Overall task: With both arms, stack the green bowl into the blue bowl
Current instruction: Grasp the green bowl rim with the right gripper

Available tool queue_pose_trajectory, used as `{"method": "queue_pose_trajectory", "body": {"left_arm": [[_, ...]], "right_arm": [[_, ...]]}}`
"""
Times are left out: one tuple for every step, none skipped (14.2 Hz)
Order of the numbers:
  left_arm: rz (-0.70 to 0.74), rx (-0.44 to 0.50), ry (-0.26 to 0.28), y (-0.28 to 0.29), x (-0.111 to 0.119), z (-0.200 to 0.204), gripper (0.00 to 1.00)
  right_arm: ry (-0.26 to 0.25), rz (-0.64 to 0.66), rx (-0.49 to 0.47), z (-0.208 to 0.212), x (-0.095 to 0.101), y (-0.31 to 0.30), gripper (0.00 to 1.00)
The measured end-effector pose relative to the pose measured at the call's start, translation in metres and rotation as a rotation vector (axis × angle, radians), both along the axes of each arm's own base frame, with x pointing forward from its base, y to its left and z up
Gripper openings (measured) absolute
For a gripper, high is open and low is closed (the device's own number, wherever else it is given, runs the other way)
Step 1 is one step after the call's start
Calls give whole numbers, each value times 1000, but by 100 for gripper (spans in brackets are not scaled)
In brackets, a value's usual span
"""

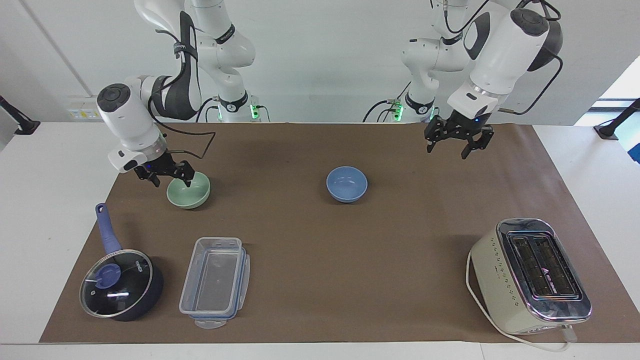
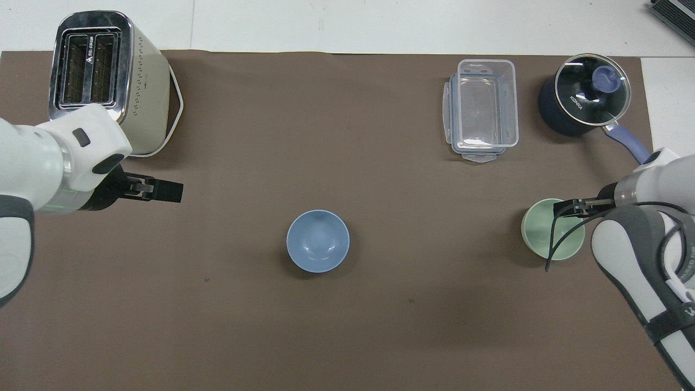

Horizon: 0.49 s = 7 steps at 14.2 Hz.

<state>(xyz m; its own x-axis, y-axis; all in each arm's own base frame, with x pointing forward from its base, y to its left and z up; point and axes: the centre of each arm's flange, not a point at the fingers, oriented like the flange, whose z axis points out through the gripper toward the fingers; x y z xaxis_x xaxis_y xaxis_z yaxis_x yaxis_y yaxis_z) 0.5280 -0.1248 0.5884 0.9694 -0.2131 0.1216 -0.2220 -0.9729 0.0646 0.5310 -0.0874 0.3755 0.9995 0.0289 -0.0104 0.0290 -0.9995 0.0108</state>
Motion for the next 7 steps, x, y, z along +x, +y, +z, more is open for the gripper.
{"method": "queue_pose_trajectory", "body": {"left_arm": [[-16, 14, -12, 6, 1, 17, 100], [-33, 23, -11, 11, 1, 33, 100], [-42, 30, 5, 18, -1, 49, 100], [-43, 35, 27, 25, -2, 61, 100], [-44, 39, 46, 31, -2, 70, 100], [-45, 42, 61, 33, 0, 74, 100], [-43, 44, 77, 34, 5, 74, 100]], "right_arm": [[-9, 22, -2, -13, -5, -10, 100], [-11, 32, -3, -24, -10, -19, 100], [-5, 36, -2, -34, -15, -26, 100], [3, 39, 0, -40, -19, -28, 100], [3, 41, 0, -44, -20, -28, 100], [0, 42, -1, -47, -20, -28, 100], [-3, 43, -2, -48, -20, -27, 100]]}}
